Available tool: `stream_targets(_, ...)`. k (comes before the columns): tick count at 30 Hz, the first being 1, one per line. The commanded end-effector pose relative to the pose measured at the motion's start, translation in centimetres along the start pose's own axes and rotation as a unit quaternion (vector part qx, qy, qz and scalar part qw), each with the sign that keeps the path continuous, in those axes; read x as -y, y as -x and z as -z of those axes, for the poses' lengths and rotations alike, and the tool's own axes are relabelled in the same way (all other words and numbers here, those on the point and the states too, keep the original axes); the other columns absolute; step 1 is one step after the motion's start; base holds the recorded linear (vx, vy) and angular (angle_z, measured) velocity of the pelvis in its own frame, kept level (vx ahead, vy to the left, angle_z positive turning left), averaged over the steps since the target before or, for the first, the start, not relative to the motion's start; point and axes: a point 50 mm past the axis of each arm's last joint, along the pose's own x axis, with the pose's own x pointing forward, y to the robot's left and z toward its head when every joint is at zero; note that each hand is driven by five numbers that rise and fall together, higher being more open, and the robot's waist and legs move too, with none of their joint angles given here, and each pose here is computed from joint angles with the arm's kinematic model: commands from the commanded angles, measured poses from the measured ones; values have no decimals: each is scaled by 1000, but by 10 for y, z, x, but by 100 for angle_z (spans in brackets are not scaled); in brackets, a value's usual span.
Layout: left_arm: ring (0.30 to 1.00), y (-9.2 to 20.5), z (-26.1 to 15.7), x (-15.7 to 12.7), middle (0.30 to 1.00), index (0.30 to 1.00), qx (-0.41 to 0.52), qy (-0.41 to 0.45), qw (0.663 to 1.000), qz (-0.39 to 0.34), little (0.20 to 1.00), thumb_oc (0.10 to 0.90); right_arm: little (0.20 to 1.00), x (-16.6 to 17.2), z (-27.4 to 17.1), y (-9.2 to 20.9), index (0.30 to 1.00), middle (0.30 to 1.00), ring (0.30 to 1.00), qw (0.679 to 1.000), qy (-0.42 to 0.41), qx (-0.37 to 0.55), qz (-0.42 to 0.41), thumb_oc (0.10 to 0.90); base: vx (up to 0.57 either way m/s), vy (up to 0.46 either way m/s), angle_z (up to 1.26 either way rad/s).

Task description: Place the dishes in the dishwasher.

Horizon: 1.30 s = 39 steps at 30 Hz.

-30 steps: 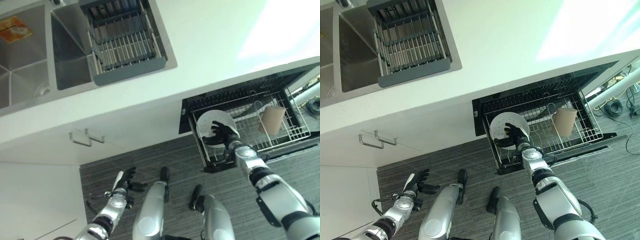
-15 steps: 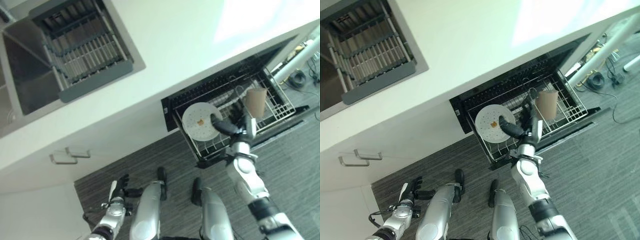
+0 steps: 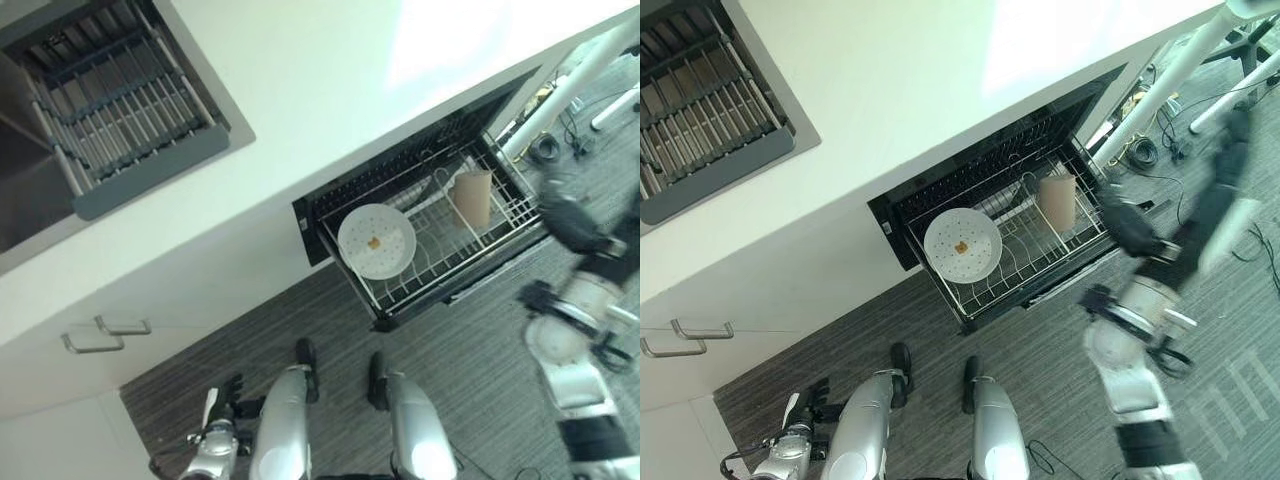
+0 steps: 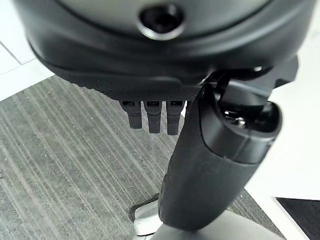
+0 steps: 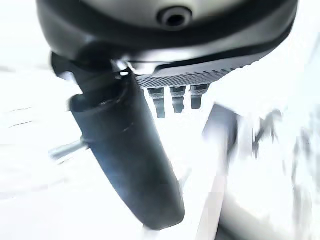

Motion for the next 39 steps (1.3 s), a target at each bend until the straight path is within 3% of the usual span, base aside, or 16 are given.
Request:
stream_targets(1, 900, 5, 14, -1, 900, 900, -14, 21, 1000, 6, 900, 800, 900, 35, 7, -25, 900, 900, 900, 985, -14, -23, 172, 800, 15, 7, -12)
stream_targets(4, 900, 1, 5, -3, 900, 900, -8, 39, 999, 3, 900, 800, 900, 58, 54, -1, 900, 900, 900, 976, 54, -114, 176, 800, -15, -24, -14)
stream_targets(9, 900, -3, -16, 10, 900, 900, 18, 19, 999, 26, 900, 800, 900, 83, 122, 87, 900, 900, 900, 931, 82, -313, 172, 800, -43, -47, -5)
stream_targets(11, 900, -2, -24, 21, 900, 900, 27, 2, 999, 44, 900, 800, 900, 71, 129, 103, 900, 900, 900, 929, 99, -339, 106, 800, -23, -19, 5)
stream_targets(16, 900, 0, -27, 26, 900, 900, 40, -6, 997, 64, 900, 800, 900, 17, 123, 110, 900, 900, 900, 937, 135, -311, -81, 800, -34, 41, 17)
stream_targets(19, 900, -1, -32, 27, 900, 900, 45, -2, 996, 74, 900, 800, 900, -18, 114, 101, 900, 900, 900, 944, 143, -252, -156, 800, -26, 93, 26)
stream_targets(24, 900, -3, -39, 25, 900, 900, 41, -7, 996, 79, 900, 800, 900, -50, 98, 72, 900, 900, 900, 957, 109, -205, -176, 800, -18, 58, 26)
stream_targets(27, 900, -3, -34, 20, 900, 900, 40, -19, 995, 90, 900, 800, 900, -83, 66, 22, 900, 900, 900, 974, 52, -119, -186, 800, -17, 61, 30)
stream_targets(33, 900, -3, -46, 16, 900, 900, 79, -29, 991, 105, 900, 800, 900, -110, 13, -46, 900, 900, 900, 980, 28, -10, -199, 800, 0, 57, 27)
stream_targets(39, 900, -1, -69, 17, 900, 900, 140, -88, 980, 113, 900, 800, 900, -131, -42, -98, 900, 900, 900, 981, 15, 72, -179, 800, 3, 0, 48)
